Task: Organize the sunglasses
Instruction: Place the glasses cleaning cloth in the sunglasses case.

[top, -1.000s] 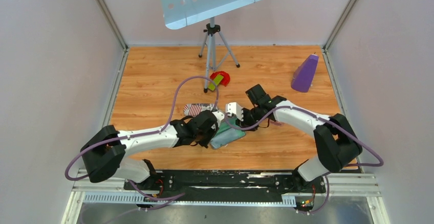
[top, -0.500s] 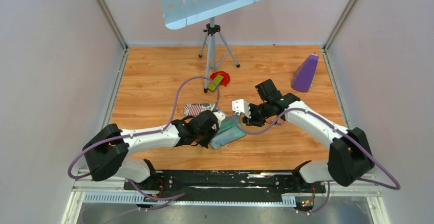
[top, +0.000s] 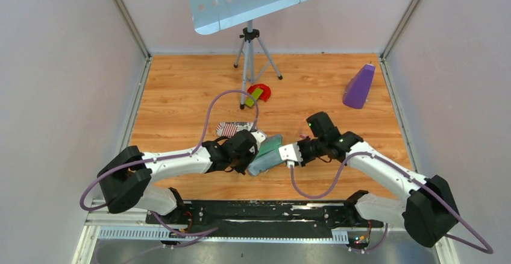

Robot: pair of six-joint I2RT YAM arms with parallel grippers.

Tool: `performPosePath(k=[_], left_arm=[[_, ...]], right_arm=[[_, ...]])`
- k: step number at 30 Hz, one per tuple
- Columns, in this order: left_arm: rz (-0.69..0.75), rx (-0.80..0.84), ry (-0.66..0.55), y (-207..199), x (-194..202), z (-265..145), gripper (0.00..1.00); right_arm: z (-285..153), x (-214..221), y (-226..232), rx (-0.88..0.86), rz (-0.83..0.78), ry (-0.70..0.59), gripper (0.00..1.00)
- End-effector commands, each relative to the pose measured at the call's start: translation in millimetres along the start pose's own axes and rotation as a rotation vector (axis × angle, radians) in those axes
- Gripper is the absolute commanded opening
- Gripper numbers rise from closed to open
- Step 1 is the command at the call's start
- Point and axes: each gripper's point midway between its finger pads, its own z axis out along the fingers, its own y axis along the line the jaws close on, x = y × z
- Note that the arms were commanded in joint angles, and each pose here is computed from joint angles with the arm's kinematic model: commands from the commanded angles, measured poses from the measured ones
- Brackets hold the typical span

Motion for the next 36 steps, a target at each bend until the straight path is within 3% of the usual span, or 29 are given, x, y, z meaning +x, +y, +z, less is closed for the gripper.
performPosePath(k=[1,13,36], left_arm=[[0.003,0.015,-0.024,-5,-11,1,0.00],[0.010,0.027,-0.014,-7,-12,4,0.00],[0.015,0.054,-0.013,-8,-8,7,0.00]], right_arm=[[18,-8,4,0.028,-0.255,-0.026,0.31],[65,-5,-8,0.004,-0.417,0.033,0.30],[96,13,-17,0.008,-0.461,0.084,0.28]])
